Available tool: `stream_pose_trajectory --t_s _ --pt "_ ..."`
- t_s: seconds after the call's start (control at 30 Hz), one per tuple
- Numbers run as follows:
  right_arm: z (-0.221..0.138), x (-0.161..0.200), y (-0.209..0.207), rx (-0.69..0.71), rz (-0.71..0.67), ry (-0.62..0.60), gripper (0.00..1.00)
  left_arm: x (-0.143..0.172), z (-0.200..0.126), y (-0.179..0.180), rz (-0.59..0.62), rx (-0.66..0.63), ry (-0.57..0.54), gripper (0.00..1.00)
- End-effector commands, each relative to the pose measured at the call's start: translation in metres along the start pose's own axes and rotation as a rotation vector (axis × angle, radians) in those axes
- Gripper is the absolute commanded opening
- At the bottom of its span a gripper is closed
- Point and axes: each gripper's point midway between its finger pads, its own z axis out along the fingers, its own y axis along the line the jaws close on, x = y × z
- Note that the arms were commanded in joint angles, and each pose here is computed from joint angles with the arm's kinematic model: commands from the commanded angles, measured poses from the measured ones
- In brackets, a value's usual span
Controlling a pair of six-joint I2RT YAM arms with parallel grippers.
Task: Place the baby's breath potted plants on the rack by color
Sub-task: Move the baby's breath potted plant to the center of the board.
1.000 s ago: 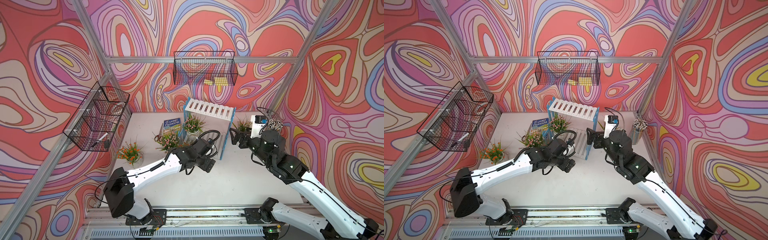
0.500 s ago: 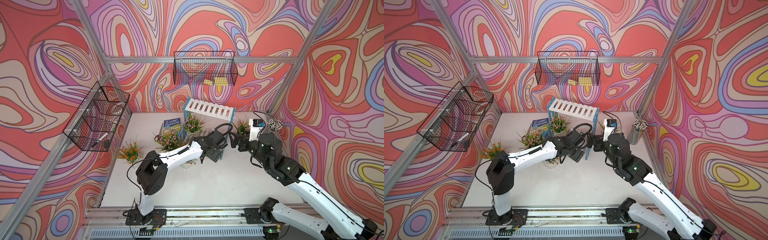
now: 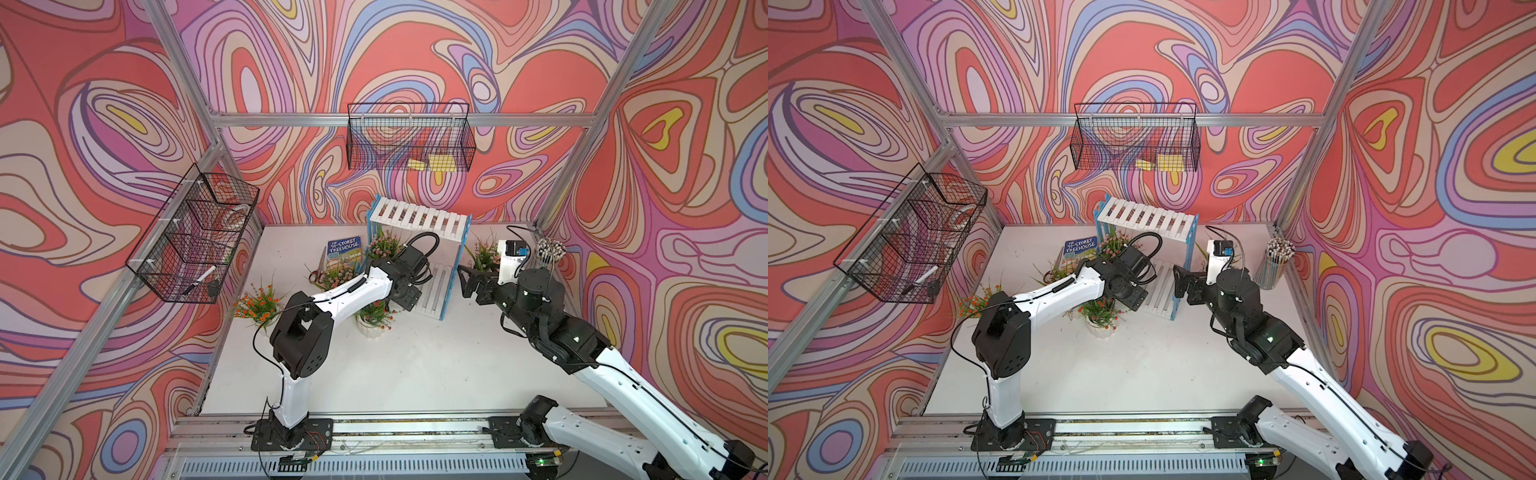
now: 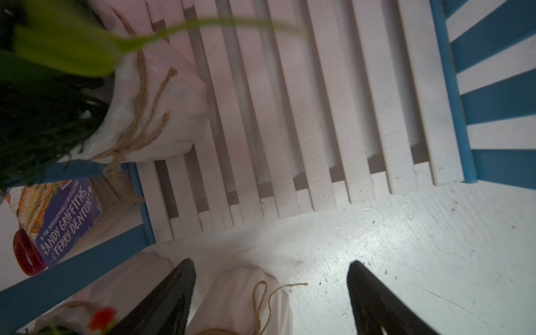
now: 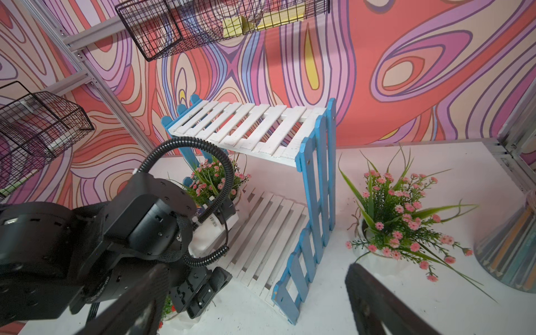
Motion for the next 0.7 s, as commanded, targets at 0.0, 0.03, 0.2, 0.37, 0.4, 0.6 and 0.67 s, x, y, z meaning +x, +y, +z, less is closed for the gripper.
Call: stream_pose_trajectory --t_s 0.0,0.03,0.2,0.37,0.4,0.6,0.67 --pt "-0.01 -0.017 0.001 -0.011 -0.002 -0.05 0.98 0.033 0.015 0.003 0.021 0.006 0.112 0.81" --pt "-0.011 -0.019 0.001 -0.011 -0.004 -0.054 0.98 0.036 0.016 0.003 0.019 0.007 0.119 0.8" --pt "-0.01 -0.019 0.002 -0.012 -0.012 -0.054 0.98 0.054 0.014 0.006 0.017 0.001 0.15 0.79" --pt "-0.006 -0.014 0.002 -0.016 -0.012 -0.045 0.98 0.069 0.004 0.008 0.009 0.003 0.165 0.78" --pt "-0.005 -0.013 0.002 -0.015 -0.012 -0.044 0.98 0.072 0.002 0.009 0.006 0.002 0.165 0.78" --pt "-0.004 -0.012 0.002 -0.015 -0.016 -0.043 0.98 0.092 -0.01 0.015 -0.006 -0.009 0.184 0.78" --pt "-0.003 -0.01 0.002 -0.014 -0.018 -0.039 0.98 0.1 -0.013 0.015 -0.017 -0.007 0.192 0.78"
